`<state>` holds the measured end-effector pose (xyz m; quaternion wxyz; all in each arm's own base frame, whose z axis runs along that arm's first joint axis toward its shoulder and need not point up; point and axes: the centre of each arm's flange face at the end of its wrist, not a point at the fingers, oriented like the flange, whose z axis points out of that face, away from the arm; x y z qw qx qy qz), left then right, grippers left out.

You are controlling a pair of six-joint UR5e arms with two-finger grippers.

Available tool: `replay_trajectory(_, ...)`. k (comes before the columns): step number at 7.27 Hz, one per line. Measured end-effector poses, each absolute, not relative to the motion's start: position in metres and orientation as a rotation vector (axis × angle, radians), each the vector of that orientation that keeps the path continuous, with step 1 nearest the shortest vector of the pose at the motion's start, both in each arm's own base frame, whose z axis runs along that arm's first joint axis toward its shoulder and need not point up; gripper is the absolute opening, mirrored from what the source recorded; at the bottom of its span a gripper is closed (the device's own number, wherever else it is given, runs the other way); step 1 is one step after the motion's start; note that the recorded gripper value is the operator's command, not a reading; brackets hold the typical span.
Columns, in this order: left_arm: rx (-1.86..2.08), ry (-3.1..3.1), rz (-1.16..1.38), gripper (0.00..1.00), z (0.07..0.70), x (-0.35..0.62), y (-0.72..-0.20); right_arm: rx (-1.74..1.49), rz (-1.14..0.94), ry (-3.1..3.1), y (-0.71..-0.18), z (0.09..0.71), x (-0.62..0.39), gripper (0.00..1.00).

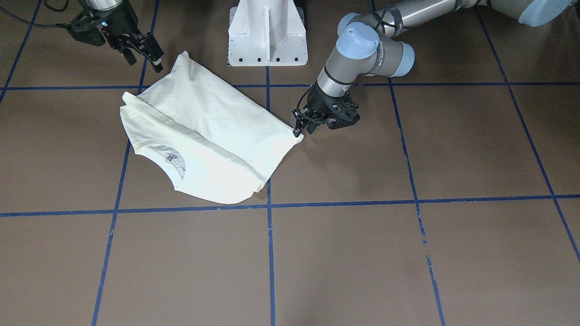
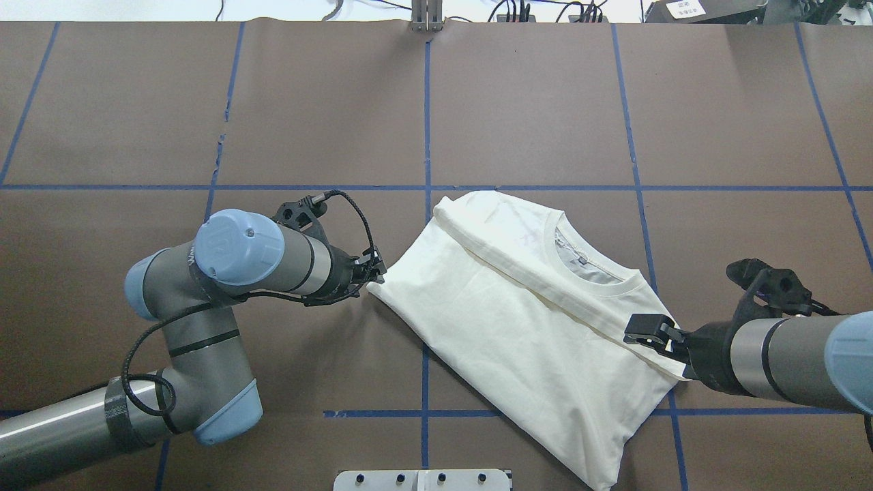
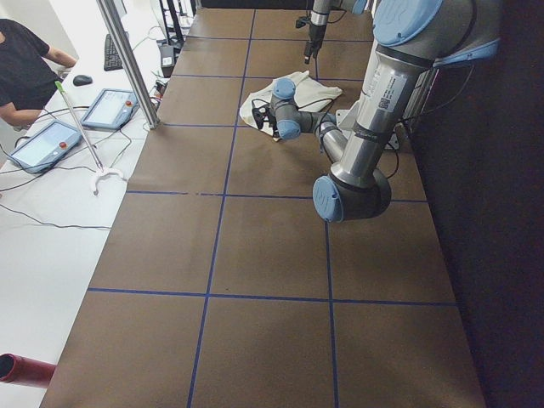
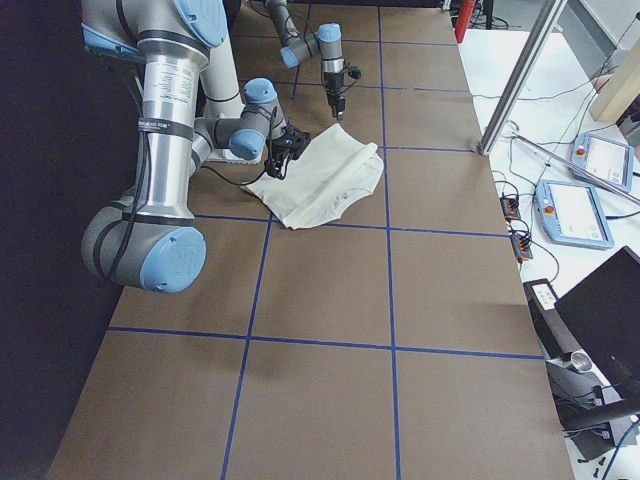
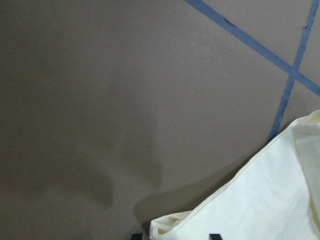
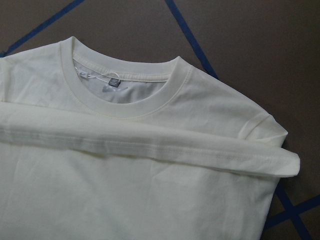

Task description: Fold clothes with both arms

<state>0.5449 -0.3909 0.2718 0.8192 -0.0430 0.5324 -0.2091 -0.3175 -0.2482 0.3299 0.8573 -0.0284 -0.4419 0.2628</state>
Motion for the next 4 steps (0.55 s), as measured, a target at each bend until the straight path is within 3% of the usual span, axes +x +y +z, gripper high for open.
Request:
replay_trajectory(1, -0.094, 1.126, -0.445, 0.51, 0.274, 0.55, -0.391, -0.058, 0.555, -0.926, -0.249, 0.331, -0.317, 1.0)
replay_trajectory(2, -0.096, 1.119, -0.446, 0.38, 0.275, 0.555, -0.392, -0.057, 0.557, -0.923, -0.25, 0.332, -0.317, 1.0)
replay_trajectory(3, -0.096, 1.117, -0.446, 0.12, 0.274, 0.559, -0.393, -0.053, 0.561, -0.918, -0.25, 0.334, -0.317, 1.0)
replay_trajectory(4, -0.096, 1.115, -0.447, 0.0, 0.274, 0.561, -0.394, -0.048, 0.564, -0.914, -0.251, 0.336, -0.317, 1.0)
